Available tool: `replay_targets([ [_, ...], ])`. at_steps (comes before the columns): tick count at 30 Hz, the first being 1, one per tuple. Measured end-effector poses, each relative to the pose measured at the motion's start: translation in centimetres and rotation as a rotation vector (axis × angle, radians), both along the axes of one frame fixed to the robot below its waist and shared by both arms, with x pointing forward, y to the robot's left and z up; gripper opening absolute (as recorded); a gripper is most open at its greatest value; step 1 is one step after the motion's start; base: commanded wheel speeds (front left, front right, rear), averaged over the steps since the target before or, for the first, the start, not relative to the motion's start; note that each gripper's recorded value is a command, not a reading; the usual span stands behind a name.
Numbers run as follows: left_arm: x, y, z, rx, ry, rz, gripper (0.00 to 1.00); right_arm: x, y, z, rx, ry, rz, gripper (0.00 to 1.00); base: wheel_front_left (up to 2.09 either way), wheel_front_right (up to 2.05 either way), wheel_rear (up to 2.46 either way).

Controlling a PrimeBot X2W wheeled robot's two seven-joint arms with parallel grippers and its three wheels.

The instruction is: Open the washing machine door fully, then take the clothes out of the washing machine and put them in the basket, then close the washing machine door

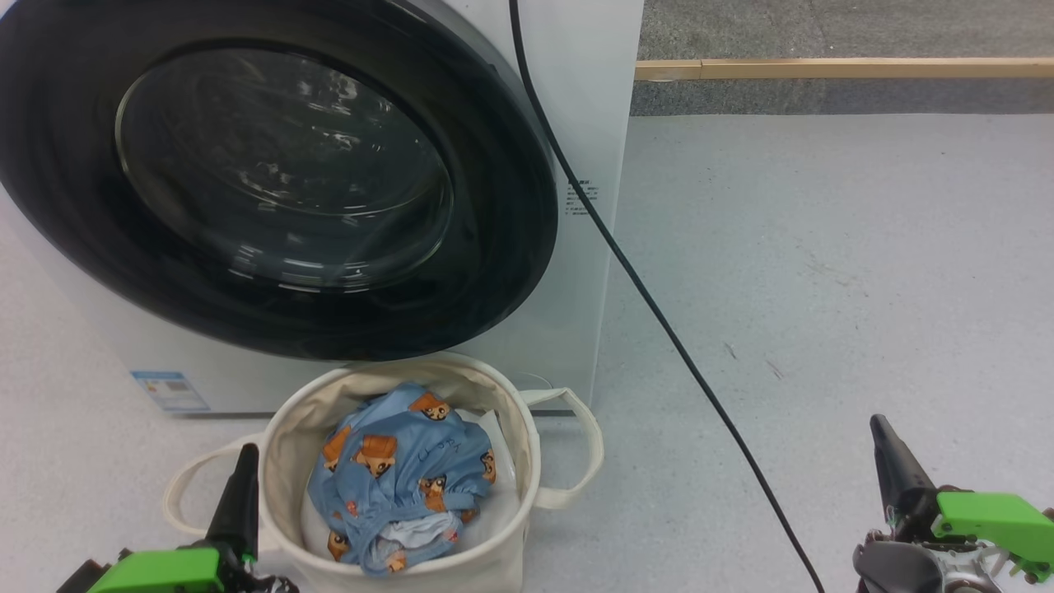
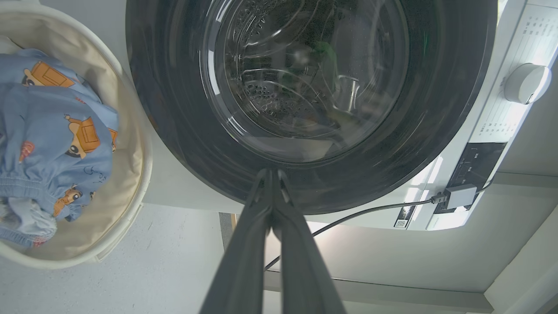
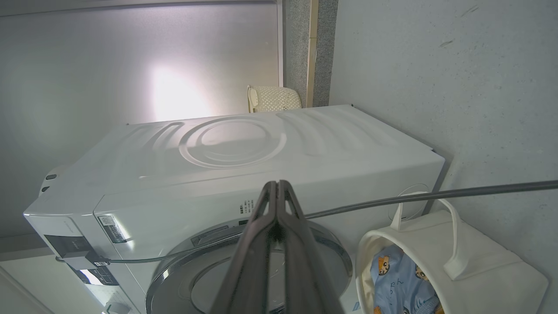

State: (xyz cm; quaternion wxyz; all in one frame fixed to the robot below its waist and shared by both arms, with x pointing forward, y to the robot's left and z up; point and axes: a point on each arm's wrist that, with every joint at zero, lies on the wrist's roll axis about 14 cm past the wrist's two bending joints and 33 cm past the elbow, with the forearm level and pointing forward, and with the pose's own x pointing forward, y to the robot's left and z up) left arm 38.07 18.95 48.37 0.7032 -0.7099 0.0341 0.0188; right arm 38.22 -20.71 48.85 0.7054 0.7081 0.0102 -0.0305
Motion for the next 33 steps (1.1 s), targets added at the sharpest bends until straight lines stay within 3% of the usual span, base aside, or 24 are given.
replay_targets([
  [9, -0.4, 0.0, -0.8, 0.001, 0.027, 0.011, 0.00, -0.3, 0.0, -0.7, -0.003, 0.024, -0.010, 0.00, 0.00, 0.00, 0.00],
  [15, -0.4, -0.6, 0.0, 0.143, 0.016, -0.016, 0.00, -0.3, 0.9, 0.0, -0.145, 0.023, 0.024, 0.00, 0.00, 0.00, 0.00],
  [20, -0.5, -1.2, 0.3, 0.399, 0.017, -0.051, 0.00, -0.5, 1.7, 0.2, -0.401, 0.038, 0.064, 0.00, 0.00, 0.00, 0.00],
  [29, -0.7, -1.7, 1.1, 1.104, 0.002, -0.112, 0.00, -0.6, 2.8, 1.0, -1.099, 0.046, 0.126, 0.00, 0.00, 0.00, 0.00],
  [33, -0.7, -1.9, 1.9, 1.340, -0.016, -0.110, 0.00, -0.8, 3.1, 1.5, -1.335, 0.041, 0.128, 0.00, 0.00, 0.00, 0.00],
])
